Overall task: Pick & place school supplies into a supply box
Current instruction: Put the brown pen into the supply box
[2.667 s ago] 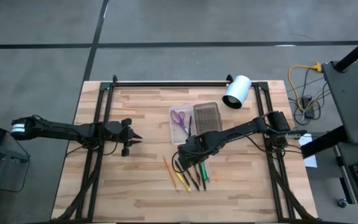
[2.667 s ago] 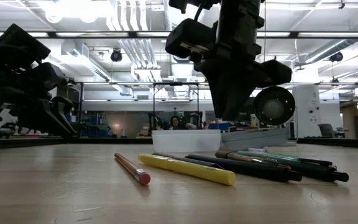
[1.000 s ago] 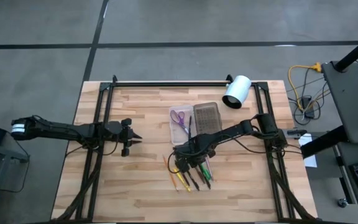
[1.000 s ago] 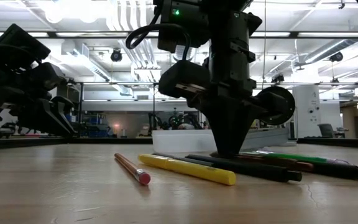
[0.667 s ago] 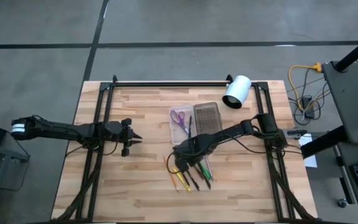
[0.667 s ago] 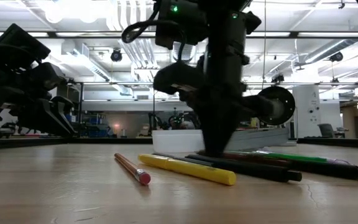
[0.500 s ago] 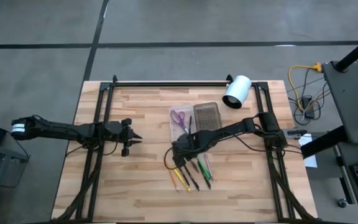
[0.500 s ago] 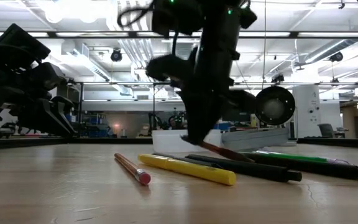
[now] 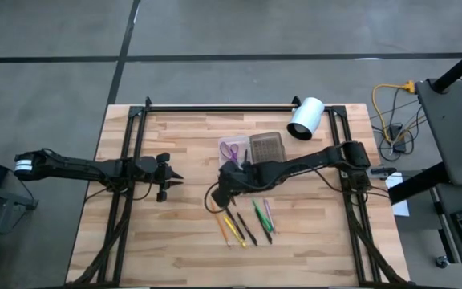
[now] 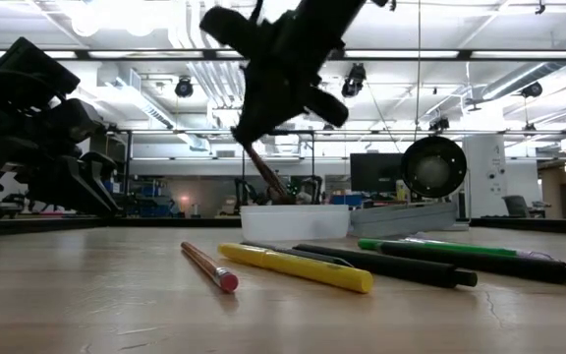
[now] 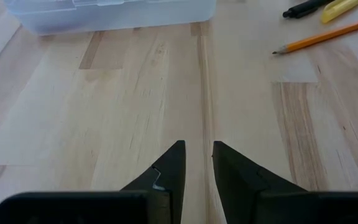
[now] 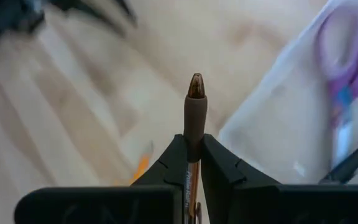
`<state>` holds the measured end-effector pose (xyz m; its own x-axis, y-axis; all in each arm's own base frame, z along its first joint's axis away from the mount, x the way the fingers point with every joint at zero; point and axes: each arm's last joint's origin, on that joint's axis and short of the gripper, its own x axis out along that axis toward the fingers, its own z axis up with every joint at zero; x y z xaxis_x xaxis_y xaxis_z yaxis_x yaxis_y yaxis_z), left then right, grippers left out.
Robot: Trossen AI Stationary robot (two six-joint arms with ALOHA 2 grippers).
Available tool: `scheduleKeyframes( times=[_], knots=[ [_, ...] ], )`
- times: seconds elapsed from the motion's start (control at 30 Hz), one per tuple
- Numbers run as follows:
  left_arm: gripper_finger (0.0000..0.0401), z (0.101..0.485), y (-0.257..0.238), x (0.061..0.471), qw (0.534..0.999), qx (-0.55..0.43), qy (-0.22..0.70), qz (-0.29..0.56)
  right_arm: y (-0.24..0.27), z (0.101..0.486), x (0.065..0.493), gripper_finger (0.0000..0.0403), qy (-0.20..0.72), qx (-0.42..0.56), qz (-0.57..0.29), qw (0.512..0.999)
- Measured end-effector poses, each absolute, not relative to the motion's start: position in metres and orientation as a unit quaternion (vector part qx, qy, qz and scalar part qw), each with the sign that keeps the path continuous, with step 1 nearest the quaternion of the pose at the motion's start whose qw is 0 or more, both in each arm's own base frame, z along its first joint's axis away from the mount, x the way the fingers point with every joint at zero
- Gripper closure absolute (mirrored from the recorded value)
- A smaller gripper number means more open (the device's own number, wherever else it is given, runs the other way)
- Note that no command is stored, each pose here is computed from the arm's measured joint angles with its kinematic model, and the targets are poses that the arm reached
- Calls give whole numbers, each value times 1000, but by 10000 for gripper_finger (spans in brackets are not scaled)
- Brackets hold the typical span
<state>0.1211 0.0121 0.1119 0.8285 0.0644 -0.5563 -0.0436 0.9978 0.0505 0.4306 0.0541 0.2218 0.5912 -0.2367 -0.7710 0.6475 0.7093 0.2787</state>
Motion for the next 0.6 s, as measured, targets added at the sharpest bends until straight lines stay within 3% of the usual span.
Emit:
scheduleKeyframes(
  times=[0.3, 0.6],
  knots=[
    [335, 112, 12, 121, 956, 18, 291, 28, 42, 246, 423, 388, 314, 253, -313, 860],
    [335, 112, 12, 121, 956, 18, 292, 28, 7, 237, 421, 388, 337, 252, -324, 848]
  ],
)
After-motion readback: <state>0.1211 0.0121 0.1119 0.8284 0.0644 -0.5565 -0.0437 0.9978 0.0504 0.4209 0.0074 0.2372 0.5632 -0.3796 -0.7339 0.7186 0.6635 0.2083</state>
